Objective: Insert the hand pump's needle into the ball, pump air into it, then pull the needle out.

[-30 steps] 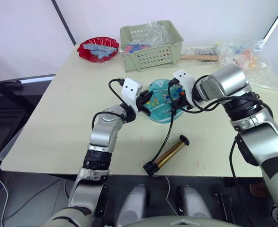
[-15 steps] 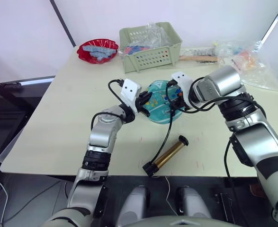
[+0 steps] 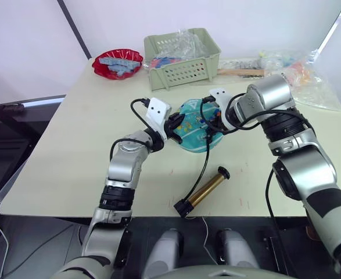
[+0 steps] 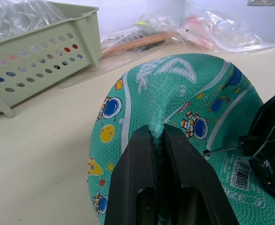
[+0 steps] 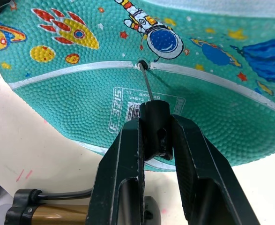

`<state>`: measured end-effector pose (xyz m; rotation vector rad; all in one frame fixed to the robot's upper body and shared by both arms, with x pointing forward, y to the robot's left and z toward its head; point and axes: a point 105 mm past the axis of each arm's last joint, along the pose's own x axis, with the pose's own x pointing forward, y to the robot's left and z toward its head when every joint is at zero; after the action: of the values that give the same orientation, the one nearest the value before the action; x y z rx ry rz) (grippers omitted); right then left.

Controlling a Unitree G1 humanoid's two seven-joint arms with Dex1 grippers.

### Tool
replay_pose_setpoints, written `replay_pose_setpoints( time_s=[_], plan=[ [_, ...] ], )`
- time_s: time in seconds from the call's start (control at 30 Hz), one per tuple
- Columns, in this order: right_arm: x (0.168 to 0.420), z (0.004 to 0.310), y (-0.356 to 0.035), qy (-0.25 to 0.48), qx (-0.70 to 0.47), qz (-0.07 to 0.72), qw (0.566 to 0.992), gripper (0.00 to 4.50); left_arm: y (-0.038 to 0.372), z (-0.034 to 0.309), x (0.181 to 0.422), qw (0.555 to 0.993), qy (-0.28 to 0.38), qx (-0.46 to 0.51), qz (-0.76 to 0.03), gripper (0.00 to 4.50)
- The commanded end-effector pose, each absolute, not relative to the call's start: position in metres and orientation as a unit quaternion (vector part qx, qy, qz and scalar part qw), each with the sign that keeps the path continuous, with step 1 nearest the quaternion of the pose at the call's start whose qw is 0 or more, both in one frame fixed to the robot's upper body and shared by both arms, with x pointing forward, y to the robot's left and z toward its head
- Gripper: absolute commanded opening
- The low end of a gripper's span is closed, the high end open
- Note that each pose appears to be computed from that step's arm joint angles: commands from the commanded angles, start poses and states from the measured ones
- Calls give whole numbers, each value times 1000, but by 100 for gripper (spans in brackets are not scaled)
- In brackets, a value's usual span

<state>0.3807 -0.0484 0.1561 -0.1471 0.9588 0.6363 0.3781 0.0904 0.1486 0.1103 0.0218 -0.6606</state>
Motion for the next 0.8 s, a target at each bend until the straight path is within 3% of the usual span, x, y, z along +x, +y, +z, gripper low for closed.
replay_pose_setpoints(
  time_s=[0.03, 0.47, 0.8],
  plan=[
    [380, 159, -38, 449, -73, 308, 836, 33, 62, 120, 361, 919, 64, 33, -388, 4],
    [370, 169, -3, 445, -71, 350, 821, 33, 56, 111, 354, 912, 78, 35, -401, 4],
    [373, 163, -21, 469, -62, 313, 824, 33, 65, 109, 360, 921, 80, 38, -379, 4]
  ],
)
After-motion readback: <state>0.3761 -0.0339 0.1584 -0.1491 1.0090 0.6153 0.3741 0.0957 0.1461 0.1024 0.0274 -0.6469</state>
